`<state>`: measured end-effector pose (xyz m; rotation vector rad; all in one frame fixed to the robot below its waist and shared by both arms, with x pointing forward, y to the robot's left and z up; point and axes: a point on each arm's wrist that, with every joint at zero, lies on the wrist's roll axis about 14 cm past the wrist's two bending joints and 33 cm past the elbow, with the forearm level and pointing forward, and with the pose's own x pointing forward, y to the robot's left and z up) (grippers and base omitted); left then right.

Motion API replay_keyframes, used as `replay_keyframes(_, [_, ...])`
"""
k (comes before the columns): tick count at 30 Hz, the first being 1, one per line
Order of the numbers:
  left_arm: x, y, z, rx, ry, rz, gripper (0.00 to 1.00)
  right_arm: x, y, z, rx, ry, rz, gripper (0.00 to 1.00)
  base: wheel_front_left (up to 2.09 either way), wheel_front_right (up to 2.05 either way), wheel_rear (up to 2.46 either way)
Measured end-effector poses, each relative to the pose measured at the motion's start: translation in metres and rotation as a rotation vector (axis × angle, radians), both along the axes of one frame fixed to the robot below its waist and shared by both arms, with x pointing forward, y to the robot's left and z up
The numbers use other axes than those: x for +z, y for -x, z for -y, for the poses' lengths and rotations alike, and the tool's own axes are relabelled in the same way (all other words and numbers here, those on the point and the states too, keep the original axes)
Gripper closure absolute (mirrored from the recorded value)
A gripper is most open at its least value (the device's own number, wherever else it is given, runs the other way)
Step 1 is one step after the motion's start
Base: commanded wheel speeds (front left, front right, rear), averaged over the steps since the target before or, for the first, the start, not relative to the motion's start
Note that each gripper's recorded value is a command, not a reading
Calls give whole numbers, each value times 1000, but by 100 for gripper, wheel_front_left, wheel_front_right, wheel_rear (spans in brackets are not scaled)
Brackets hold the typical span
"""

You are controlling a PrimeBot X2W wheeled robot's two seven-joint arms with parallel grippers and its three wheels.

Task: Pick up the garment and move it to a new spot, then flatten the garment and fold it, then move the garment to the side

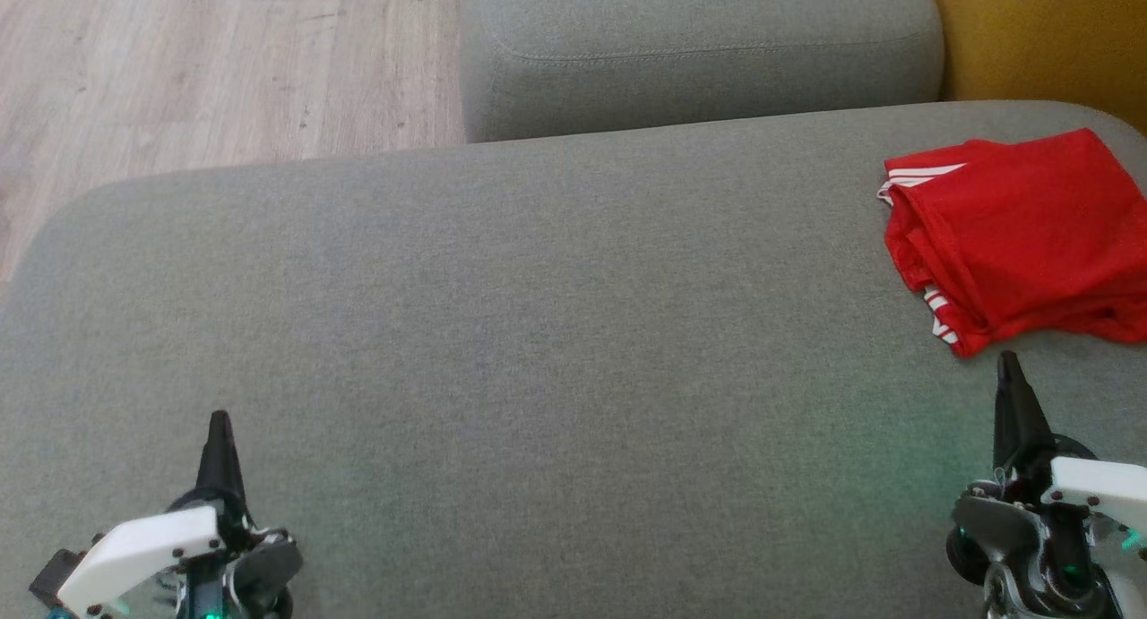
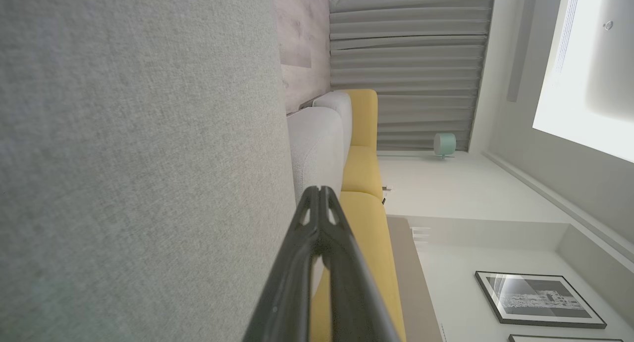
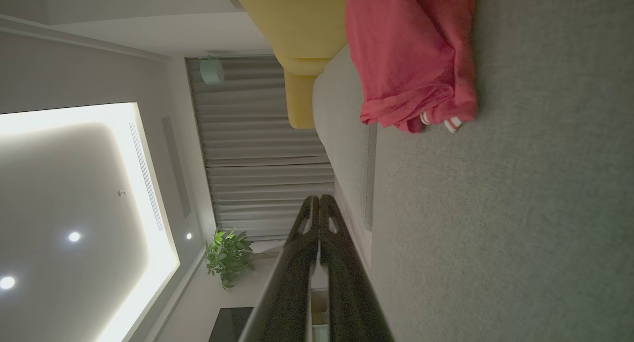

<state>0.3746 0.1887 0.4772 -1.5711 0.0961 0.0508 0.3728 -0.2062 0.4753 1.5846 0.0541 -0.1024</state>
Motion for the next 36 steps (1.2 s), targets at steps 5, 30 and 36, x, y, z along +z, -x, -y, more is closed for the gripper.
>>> replay_keyframes(5, [0, 0, 0, 0, 0, 0, 100, 0, 0, 0, -1, 0, 0, 100, 0, 0, 0])
replay_keyframes(30, [0, 0, 0, 1, 1, 0, 100, 0, 0, 1, 0, -3, 1, 100, 0, 0, 0])
replay_keyframes(36, [0, 0, 0, 2, 1, 0, 100, 0, 0, 1, -1, -2, 0, 100, 0, 0, 0])
